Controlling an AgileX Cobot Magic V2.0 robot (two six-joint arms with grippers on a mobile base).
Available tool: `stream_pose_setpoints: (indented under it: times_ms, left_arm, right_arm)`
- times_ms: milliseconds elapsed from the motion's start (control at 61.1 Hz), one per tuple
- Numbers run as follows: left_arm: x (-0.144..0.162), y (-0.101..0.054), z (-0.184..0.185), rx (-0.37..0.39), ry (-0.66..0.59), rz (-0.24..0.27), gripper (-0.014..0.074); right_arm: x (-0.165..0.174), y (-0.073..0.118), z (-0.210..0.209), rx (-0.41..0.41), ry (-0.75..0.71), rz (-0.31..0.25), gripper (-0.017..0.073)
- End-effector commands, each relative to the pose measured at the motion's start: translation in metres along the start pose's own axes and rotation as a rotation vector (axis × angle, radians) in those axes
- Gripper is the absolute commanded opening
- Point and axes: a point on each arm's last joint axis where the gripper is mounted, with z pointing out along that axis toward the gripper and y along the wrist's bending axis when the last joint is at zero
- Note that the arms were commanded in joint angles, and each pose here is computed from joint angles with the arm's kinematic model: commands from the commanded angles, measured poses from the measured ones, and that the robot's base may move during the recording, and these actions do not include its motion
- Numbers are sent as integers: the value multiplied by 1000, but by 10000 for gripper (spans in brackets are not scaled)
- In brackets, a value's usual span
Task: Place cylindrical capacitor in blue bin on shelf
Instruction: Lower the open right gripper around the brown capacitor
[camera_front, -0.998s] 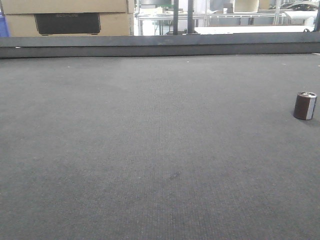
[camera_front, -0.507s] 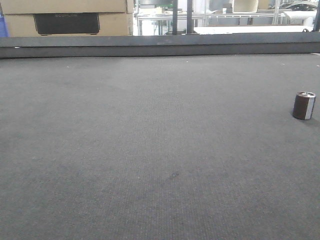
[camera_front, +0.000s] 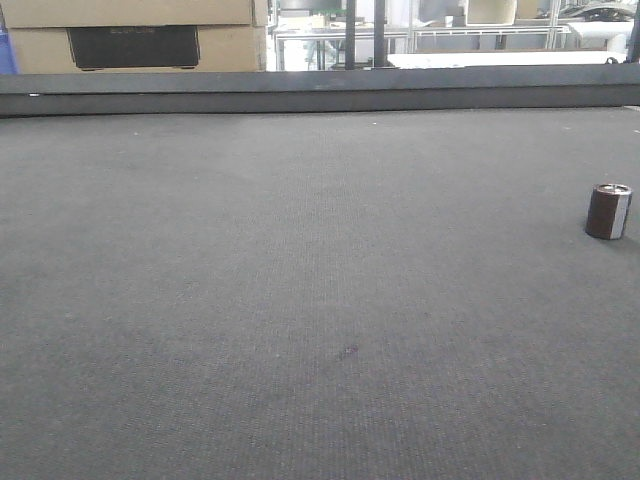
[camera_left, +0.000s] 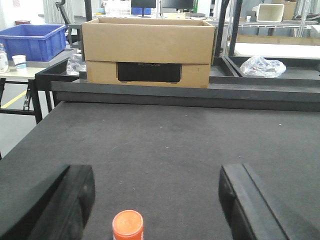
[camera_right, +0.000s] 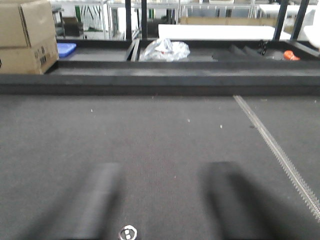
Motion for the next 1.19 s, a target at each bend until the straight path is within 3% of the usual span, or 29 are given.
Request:
stream_pose_setpoints:
  times_ms: [0, 229, 475, 736, 1178]
  left_arm:
    - [-3, -1, 0, 7, -16, 3, 426]
    - [-4, -1, 0, 7, -19, 3, 426]
    - [-4, -1, 0, 7, -19, 3, 426]
    - [-4, -1, 1, 8, -34, 3, 424]
    - [-2, -1, 1, 8, -29, 3, 424]
  right_arm:
    - [-2, -1, 6, 8, -8, 0, 560]
    - [4, -2, 16, 11, 31, 2, 568]
    - [61, -7, 48, 35, 150, -19, 568]
    - [122, -11, 66, 35, 54, -111, 568]
    - [172, -15, 114, 36, -16, -112, 568]
